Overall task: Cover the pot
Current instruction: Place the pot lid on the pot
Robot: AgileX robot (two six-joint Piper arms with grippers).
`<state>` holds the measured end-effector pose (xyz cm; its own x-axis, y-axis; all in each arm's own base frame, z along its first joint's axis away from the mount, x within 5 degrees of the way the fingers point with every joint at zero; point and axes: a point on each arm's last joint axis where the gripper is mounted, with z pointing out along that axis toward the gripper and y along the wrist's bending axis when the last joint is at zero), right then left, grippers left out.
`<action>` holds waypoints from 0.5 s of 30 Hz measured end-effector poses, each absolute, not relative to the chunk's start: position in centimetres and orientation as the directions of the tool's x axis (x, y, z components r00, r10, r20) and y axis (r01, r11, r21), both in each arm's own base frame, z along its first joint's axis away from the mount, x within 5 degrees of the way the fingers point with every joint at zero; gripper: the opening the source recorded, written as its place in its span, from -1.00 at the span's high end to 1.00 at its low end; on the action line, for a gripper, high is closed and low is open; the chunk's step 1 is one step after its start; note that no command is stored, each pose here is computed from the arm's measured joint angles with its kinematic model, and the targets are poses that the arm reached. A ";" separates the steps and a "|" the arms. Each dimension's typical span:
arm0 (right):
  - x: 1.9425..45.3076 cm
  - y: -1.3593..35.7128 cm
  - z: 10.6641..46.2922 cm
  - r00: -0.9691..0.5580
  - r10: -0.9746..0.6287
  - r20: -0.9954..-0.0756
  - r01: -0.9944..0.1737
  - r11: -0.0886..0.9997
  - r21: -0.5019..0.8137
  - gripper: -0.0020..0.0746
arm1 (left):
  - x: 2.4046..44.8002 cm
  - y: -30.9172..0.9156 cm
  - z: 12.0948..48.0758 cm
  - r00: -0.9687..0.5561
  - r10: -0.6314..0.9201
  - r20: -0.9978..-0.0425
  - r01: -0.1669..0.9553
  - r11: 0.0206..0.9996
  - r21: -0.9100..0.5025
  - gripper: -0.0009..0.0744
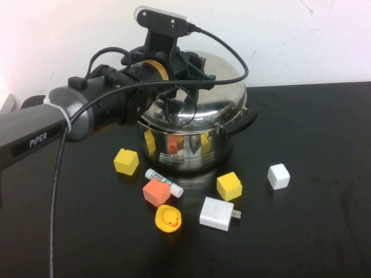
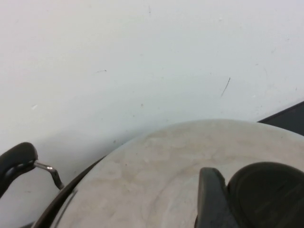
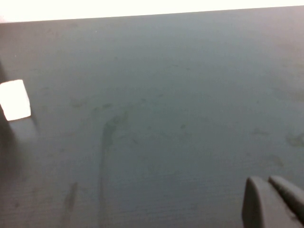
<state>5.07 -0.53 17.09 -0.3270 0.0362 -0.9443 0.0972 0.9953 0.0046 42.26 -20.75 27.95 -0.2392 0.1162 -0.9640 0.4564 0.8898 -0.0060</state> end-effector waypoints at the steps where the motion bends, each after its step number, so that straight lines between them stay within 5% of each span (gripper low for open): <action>1: 5.1 -0.5 17.1 -0.327 0.036 -0.944 0.097 0.995 0.005 0.95 | 42.3 -20.8 28.0 -0.237 0.115 -0.965 0.457 0.889 -0.006 0.11; 15: 5.1 -0.5 17.1 -0.327 0.036 -0.944 0.097 0.995 0.005 0.95 | 43.5 -18.9 27.3 -0.274 0.039 -0.961 0.395 0.916 -0.076 0.11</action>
